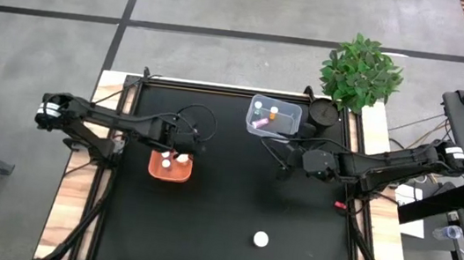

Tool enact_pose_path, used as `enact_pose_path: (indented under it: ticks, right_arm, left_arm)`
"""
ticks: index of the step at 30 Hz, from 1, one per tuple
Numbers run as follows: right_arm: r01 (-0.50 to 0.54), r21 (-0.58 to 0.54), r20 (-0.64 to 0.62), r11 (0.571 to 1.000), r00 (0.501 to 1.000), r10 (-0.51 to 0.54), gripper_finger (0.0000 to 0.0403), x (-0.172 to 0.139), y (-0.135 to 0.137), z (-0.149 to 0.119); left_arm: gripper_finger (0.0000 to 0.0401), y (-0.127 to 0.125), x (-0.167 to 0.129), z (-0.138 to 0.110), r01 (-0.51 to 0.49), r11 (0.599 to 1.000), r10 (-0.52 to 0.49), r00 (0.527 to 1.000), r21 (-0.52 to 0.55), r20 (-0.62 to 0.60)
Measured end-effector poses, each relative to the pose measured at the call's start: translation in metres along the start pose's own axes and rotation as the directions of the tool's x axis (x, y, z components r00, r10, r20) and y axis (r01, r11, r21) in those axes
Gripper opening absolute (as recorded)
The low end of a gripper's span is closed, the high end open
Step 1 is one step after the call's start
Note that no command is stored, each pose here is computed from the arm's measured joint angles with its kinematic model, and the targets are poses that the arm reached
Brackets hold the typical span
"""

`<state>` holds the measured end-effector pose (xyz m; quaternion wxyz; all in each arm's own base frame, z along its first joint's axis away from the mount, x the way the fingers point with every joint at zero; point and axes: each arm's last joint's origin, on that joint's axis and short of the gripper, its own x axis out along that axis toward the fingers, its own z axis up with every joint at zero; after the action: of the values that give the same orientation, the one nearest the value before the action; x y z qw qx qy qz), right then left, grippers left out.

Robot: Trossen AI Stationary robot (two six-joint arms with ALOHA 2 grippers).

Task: Pick and place medicine bottles into bin by pill shape (circle, oval)
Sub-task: Put the transparent capsule pill bottle into the orange bin, then put the large orange capsule pill bottle into the orange bin

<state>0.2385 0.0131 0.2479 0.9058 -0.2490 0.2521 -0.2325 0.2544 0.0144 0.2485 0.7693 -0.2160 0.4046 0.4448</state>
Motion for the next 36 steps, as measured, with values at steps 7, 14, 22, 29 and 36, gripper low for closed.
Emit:
enact_pose_path:
  ticks: [7, 14, 22, 29, 36]
  right_arm:
    - [-0.002, -0.001, -0.001, 1.000, 1.000, 0.002, 0.0232, 0.000, 0.000, 0.000]
    - [-0.002, 0.000, 0.000, 1.000, 1.000, 0.002, 0.0232, 0.000, 0.000, 0.000]
    - [-0.002, -0.001, 0.000, 1.000, 1.000, 0.002, 0.0233, 0.000, 0.000, 0.000]
    - [-0.002, -0.001, 0.000, 1.000, 1.000, 0.002, 0.0233, 0.000, 0.000, 0.000]
    - [-0.002, -0.002, 0.000, 1.000, 1.000, 0.002, 0.0233, 0.000, 0.000, 0.000]
  left_arm:
    - [0.0130, 0.007, 0.009, -0.010, 0.005, 0.996, -0.003, 1.000, -0.091, 0.025]
    - [0.0130, 0.011, 0.026, -0.019, 0.037, 0.990, -0.029, 0.998, -0.138, 0.062]
    - [0.0130, 0.016, 0.041, -0.027, 0.022, 0.988, -0.013, 0.998, -0.152, 0.059]
    - [0.0159, 0.018, 0.047, -0.030, 0.034, 0.985, -0.022, 0.997, -0.167, 0.070]
    - [0.0193, 0.019, 0.048, -0.029, 0.029, 0.988, -0.018, 0.997, -0.153, 0.070]
